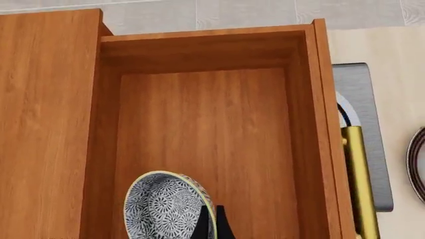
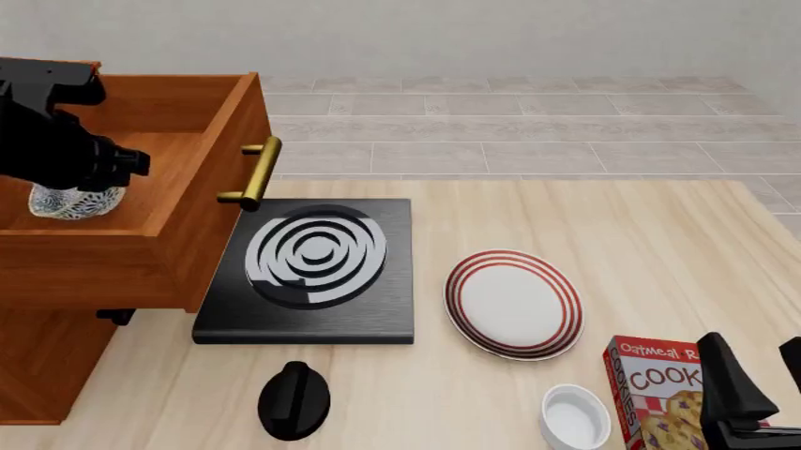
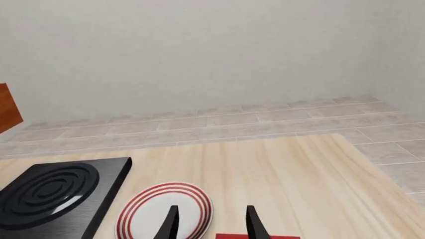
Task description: Pick the akita bowl in the top layer of the wooden cabinet and place it on the plate.
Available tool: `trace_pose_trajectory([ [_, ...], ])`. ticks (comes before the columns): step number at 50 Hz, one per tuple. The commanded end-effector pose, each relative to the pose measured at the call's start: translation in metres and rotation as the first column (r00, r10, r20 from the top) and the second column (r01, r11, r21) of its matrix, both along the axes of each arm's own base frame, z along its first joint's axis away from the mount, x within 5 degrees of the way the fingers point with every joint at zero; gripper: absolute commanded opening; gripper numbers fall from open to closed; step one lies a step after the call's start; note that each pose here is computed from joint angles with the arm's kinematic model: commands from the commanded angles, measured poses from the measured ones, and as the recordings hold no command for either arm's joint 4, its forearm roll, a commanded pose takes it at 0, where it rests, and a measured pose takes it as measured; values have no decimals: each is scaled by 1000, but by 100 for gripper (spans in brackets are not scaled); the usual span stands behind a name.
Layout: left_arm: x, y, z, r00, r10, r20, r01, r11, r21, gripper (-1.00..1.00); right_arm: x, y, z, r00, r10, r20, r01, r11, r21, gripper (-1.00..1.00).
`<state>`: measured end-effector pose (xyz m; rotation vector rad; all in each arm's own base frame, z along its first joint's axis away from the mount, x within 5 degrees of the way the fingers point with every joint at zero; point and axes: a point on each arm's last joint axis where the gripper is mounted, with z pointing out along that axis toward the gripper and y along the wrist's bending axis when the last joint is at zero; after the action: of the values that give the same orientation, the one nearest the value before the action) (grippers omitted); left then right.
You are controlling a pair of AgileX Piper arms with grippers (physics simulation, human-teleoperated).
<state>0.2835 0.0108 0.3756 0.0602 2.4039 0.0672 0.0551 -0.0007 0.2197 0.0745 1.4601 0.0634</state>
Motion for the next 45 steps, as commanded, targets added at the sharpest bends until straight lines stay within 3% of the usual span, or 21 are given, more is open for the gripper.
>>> trace_pose_trajectory([
  [1, -6, -11, 12, 999, -37, 25, 37, 999, -10, -100, 0, 0, 0, 1000, 0, 0, 0, 1000, -1, 100],
  [28, -29, -40, 54, 986, -107, 127, 114, 992, -49, -100, 0, 0, 0, 1000, -1, 1, 1, 1000, -5, 100],
  [45, -43, -46, 87, 941, -187, 281, 191, 982, 14, -100, 0, 0, 0, 1000, 3, -3, -4, 1000, -6, 100],
])
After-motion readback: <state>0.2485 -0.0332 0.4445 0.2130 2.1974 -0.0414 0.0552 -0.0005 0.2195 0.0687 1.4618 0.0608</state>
